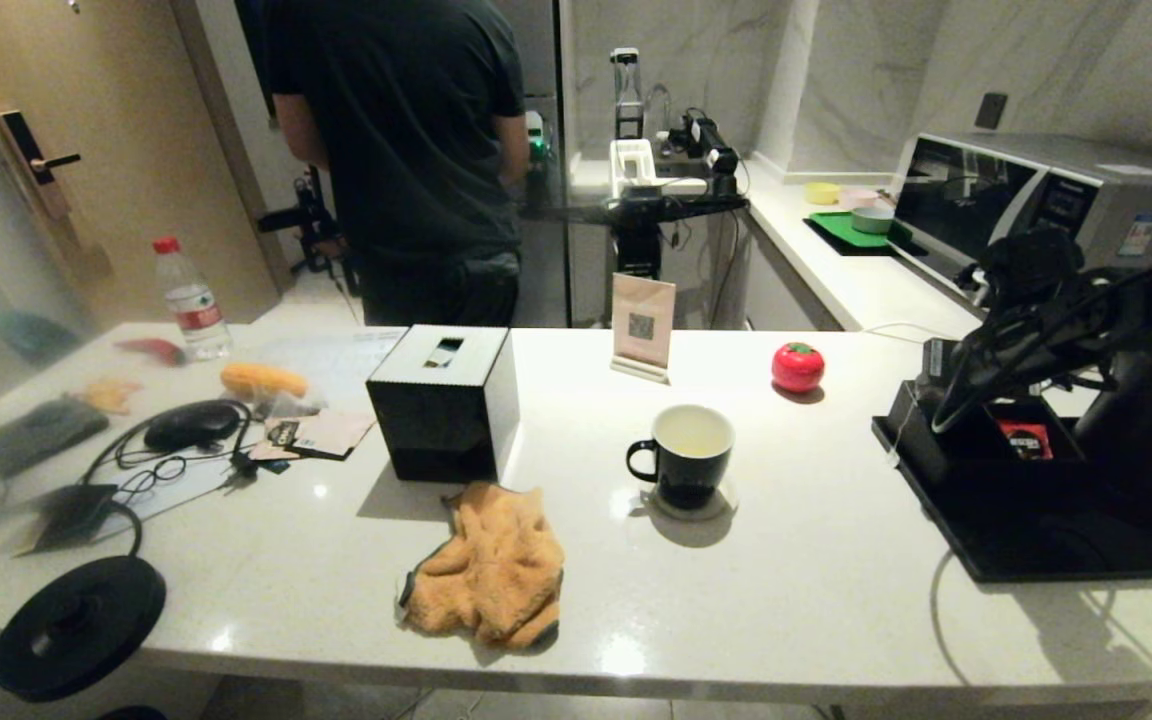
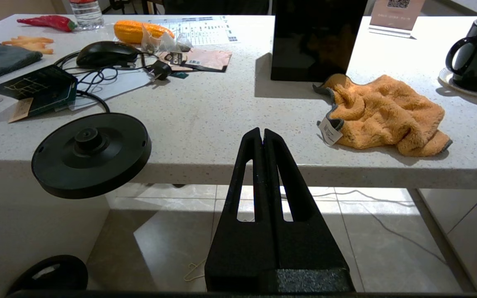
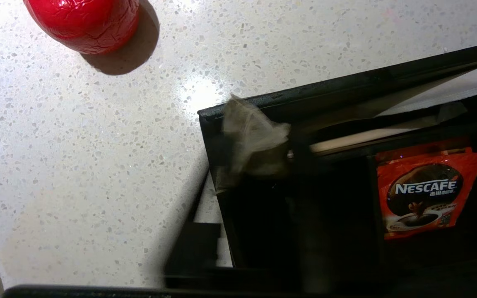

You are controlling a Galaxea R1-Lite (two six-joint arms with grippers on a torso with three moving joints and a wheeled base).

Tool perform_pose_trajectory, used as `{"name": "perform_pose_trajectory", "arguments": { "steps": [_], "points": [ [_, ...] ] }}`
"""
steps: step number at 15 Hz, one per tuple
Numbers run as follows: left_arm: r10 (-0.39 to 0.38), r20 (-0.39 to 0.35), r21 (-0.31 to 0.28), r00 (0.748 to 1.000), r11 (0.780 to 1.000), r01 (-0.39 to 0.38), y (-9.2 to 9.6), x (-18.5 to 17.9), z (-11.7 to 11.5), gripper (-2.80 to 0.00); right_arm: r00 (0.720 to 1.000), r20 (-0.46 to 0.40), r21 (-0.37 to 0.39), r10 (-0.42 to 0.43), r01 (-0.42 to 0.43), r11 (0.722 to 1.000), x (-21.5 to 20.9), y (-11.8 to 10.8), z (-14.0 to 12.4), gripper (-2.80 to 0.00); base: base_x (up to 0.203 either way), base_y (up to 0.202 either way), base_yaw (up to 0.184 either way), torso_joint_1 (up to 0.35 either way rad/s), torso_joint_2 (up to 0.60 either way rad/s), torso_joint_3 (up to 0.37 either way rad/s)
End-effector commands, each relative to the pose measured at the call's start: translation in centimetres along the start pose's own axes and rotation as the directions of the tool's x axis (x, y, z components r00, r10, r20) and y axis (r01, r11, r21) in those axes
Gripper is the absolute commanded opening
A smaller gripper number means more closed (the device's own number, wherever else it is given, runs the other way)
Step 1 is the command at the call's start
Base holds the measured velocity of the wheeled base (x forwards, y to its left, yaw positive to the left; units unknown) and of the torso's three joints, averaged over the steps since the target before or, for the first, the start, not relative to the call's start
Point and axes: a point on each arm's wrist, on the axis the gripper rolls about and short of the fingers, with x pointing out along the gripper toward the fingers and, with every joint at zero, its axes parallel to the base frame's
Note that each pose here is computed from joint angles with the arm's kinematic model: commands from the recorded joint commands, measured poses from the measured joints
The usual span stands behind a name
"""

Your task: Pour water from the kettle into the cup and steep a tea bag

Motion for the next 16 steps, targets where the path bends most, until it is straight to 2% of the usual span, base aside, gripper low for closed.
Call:
{"name": "perform_pose_trajectory", "arguments": {
  "steps": [1,8,16],
  "points": [
    [0.000,-0.001,0.000,1.000,1.000,0.000,0.0,0.0,0.0,-2.80,1.000,0.001,0.000,0.001,-0.001,1.000,-0.2,0.1,0.0,-2.80,0.000,0.000,0.000,0.000,0.00,0.000],
    [0.000,-0.001,0.000,1.000,1.000,0.000,0.0,0.0,0.0,-2.80,1.000,0.015,0.000,0.003,-0.003,1.000,-1.0,0.2,0.3,-2.80,0.000,0.000,0.000,0.000,0.00,0.000],
    [0.000,-0.001,0.000,1.000,1.000,0.000,0.0,0.0,0.0,-2.80,0.998,0.067,0.019,0.008,-0.010,1.000,-3.9,0.1,1.3,-2.80,0.000,0.000,0.000,0.000,0.00,0.000]
  ]
}}
